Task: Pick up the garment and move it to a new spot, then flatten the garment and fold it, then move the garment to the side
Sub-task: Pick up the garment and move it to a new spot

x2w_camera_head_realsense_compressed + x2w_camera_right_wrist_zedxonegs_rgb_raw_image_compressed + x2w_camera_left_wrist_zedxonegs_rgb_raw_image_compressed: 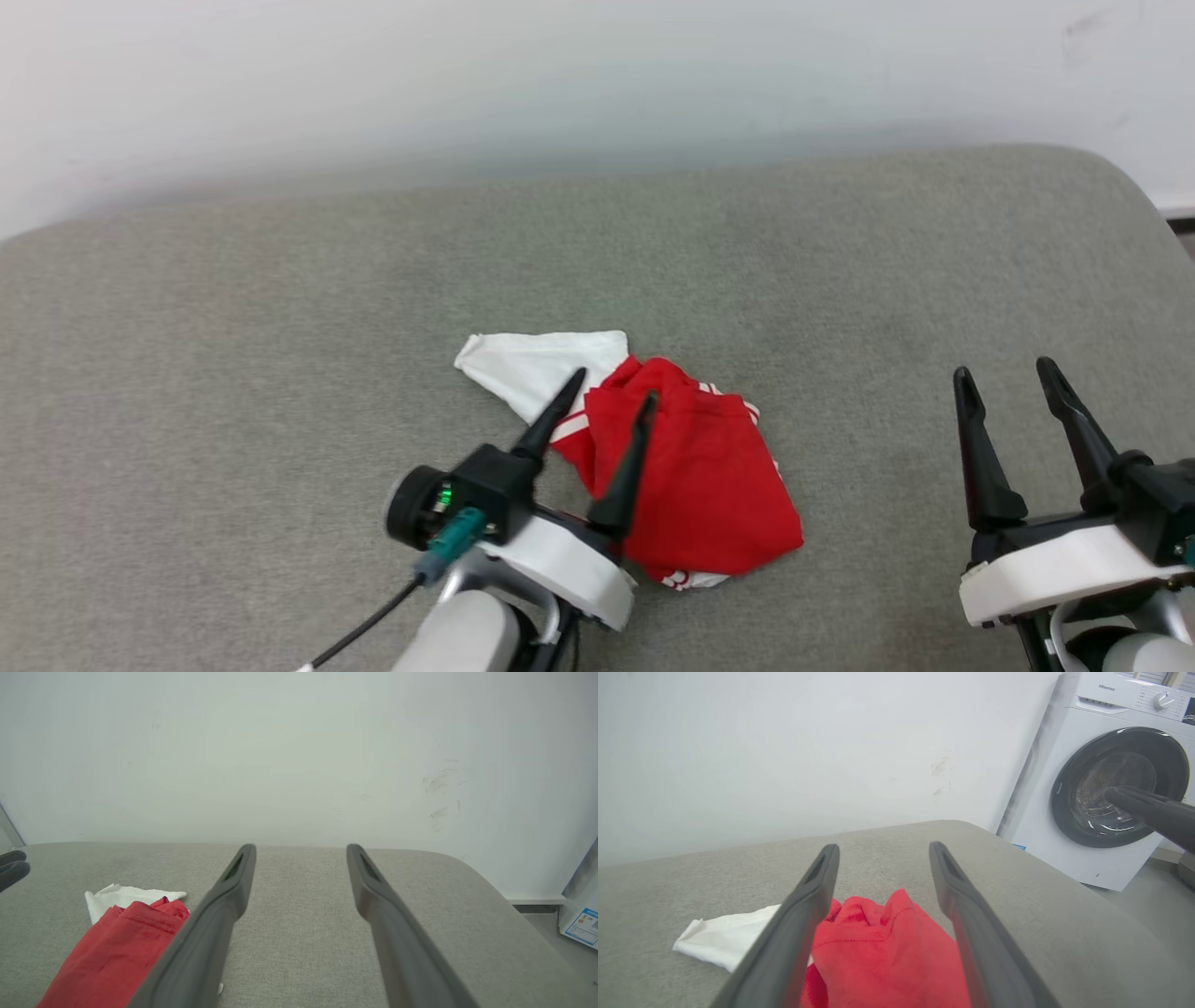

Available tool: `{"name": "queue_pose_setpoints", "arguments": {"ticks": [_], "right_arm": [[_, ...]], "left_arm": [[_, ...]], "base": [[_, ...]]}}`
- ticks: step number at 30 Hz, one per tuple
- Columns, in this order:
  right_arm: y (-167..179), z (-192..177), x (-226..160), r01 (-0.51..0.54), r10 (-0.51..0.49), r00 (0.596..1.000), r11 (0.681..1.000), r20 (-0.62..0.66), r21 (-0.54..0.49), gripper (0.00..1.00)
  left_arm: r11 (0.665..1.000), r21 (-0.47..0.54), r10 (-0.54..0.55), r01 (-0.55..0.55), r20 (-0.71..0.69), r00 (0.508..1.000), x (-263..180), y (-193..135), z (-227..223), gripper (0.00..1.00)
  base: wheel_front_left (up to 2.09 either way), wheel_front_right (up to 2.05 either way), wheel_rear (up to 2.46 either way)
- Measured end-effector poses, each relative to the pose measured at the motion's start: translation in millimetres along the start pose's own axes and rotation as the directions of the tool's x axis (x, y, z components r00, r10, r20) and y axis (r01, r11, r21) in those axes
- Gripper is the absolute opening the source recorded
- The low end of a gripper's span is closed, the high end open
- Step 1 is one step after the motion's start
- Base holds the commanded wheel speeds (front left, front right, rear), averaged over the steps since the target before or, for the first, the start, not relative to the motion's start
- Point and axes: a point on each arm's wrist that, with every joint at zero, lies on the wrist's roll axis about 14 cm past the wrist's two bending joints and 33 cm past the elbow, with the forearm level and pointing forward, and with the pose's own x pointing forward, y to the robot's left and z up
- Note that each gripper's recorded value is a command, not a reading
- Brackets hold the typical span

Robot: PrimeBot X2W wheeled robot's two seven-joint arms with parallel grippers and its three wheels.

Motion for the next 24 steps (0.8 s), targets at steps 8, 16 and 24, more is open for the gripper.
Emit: {"name": "queue_pose_setpoints", "arguments": {"ticks": [8,16,24], "right_arm": [[9.1,5.3,-8.7,-0.027,0.027,1.000,1.000,0.007,0.008,1.00],[5.5,4.6,-19.4,-0.016,0.016,1.000,1.000,-0.004,0.022,1.00],[-0.2,-0.1,-28.6,0.002,-0.002,1.000,1.000,-0.022,0.030,1.00]], "left_arm": [[0.961,0.067,0.261,-0.268,0.098,0.960,-39.6,76.8,36.4,1.00],[0.899,0.149,0.400,-0.412,0.103,0.911,-85.8,127.9,48.3,1.00],[0.894,0.156,0.417,-0.420,0.052,0.907,-102.7,127.5,40.8,1.00]], "base": [[0.00,0.00,0.00],[0.00,0.00,0.00],[0.00,0.00,0.00]]}}
